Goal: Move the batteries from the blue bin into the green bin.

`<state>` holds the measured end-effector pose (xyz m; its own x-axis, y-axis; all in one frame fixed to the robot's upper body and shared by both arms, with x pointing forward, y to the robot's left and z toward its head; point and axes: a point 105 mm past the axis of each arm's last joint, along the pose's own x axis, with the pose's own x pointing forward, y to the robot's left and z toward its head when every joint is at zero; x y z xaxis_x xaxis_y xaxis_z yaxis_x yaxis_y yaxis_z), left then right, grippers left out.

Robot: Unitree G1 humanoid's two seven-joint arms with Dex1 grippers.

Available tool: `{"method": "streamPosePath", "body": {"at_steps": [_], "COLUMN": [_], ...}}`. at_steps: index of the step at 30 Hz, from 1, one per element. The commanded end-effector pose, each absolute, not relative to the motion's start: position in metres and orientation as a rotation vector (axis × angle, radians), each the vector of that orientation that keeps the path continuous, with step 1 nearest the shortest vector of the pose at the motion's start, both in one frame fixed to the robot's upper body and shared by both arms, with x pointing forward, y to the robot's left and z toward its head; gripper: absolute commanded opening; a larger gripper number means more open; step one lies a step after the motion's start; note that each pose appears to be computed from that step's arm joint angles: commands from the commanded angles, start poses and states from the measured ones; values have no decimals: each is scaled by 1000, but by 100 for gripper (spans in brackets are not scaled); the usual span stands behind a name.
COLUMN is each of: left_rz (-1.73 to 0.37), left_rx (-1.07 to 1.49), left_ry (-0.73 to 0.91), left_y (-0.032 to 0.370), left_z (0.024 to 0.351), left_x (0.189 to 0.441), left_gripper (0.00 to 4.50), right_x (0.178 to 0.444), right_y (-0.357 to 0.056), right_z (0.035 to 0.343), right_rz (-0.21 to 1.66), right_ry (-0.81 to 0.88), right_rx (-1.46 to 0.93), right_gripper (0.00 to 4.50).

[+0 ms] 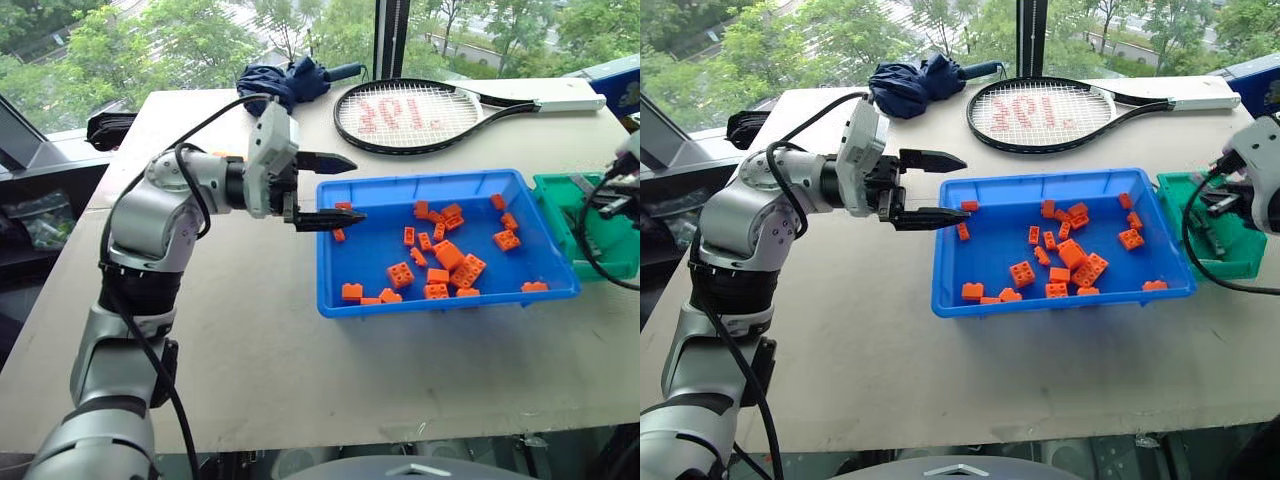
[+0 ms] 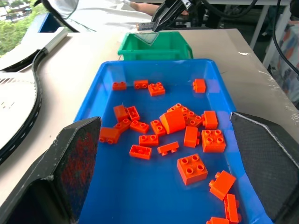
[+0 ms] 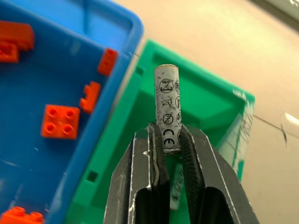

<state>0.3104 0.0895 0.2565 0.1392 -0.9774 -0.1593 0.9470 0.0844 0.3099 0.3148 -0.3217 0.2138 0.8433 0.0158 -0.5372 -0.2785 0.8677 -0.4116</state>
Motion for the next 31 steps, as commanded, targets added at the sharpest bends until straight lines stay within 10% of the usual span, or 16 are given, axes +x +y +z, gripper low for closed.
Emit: {"method": "streamPosePath", "body": {"at_steps": [1,9,21,31], "left_rz": [-1451,-1377,-996,-940], "left_rx": [419,457,364,371], "left_ry": [-152,-127,51,228], "left_y": [88,107,183,207], "left_z": [268,258,172,101], "left_x": [308,312,281,244], "left_gripper": [450,450,450,450], "right_x": [314,305,192,178], "right_y": [-338,-344,-335,-350], "right_z": [222,223,149,111], "right_rz": [101,113,542,601], "right_ry": [485,413,334,435], "right_rx": [-520,-475,-302,-253], "right_gripper": [94,442,442,447]}}
